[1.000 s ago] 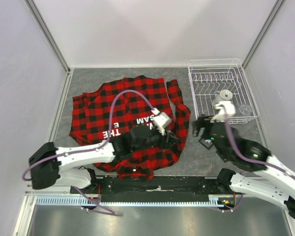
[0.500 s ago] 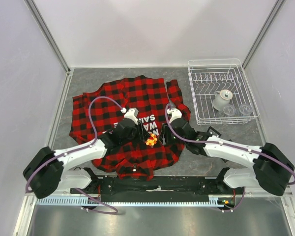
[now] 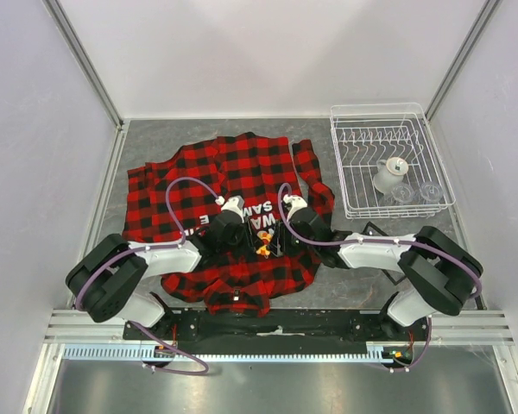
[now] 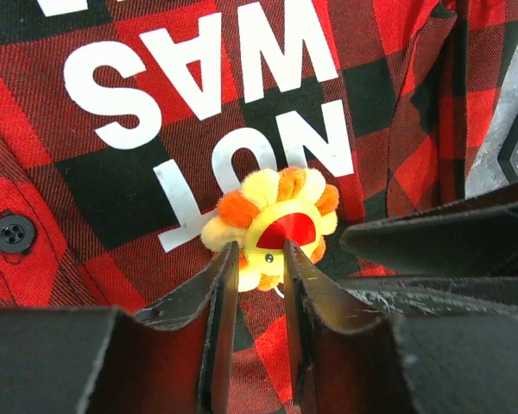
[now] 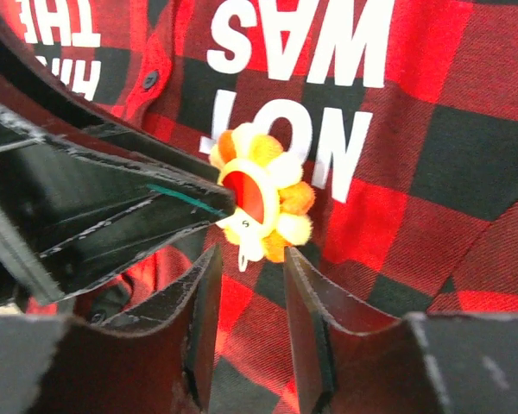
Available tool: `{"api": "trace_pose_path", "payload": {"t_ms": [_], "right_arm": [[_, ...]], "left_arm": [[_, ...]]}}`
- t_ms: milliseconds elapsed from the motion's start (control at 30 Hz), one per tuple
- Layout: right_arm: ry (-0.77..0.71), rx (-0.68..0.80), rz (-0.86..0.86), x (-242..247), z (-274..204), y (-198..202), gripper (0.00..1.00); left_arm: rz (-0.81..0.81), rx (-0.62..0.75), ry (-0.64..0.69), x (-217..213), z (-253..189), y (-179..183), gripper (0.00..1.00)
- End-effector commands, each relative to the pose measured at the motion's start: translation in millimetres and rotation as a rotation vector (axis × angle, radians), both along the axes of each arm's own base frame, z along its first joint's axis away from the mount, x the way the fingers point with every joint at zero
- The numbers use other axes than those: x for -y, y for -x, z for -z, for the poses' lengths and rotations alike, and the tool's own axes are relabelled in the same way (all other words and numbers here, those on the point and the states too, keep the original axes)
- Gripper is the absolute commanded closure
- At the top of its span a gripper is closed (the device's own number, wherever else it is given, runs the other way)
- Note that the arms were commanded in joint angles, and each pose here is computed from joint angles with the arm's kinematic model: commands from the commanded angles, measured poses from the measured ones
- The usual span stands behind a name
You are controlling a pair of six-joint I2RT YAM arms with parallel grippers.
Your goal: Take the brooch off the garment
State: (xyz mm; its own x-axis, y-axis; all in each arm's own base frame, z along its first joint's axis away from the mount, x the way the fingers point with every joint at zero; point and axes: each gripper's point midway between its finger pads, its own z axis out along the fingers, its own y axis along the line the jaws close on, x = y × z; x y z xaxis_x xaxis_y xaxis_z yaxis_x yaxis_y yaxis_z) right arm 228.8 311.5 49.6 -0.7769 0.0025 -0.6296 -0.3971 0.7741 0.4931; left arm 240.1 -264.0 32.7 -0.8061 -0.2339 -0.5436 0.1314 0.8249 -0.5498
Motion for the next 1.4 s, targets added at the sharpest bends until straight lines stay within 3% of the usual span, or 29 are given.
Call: {"api": "trace_pose_path", "payload": {"t_ms": [0,267,400,667,833,1033,1100,1367], "right_arm": [[-0.055,0.022,-0.002,-5.0,-2.0,-11.0,0.55],[-0.05,0.025,0.005,-1.5,1.5,-19.8,0.36],[-0.055,0.01,-0.015,-5.6,6.5,-20.9,0.33],[-0.096,0.017,-0.07,-13.6,2.8,-19.8,0.35],[-0.144,0.03,-0.14,-21.1,-4.7,-11.2,0.47],[-0.188,0.061,-0.179,-25.6,-16.5,-6.7,0.53],[-0.197,0.063,-0.19,-27.9,-18.6,-5.7,0.53],[-0.213,0.068,-0.284,-57.1,-21.4,12.1,0.5]], "left_arm": [[-0.045,0.031,0.027,0.4,-0.6,-10.5,0.67],[-0.044,0.011,0.013,-2.6,10.5,-6.9,0.68],[-0.046,0.006,0.015,-4.7,11.0,-4.1,0.68],[-0.059,0.011,0.018,-12.4,8.8,1.6,0.69],[-0.028,0.027,0.062,-7.6,-2.7,5.9,0.67],[-0.049,0.031,0.099,-9.6,-20.8,8.6,0.6],[-0.073,0.033,0.108,-14.8,-28.5,10.5,0.55],[-0.2,0.044,0.113,-44.0,-52.2,17.1,0.5]]}}
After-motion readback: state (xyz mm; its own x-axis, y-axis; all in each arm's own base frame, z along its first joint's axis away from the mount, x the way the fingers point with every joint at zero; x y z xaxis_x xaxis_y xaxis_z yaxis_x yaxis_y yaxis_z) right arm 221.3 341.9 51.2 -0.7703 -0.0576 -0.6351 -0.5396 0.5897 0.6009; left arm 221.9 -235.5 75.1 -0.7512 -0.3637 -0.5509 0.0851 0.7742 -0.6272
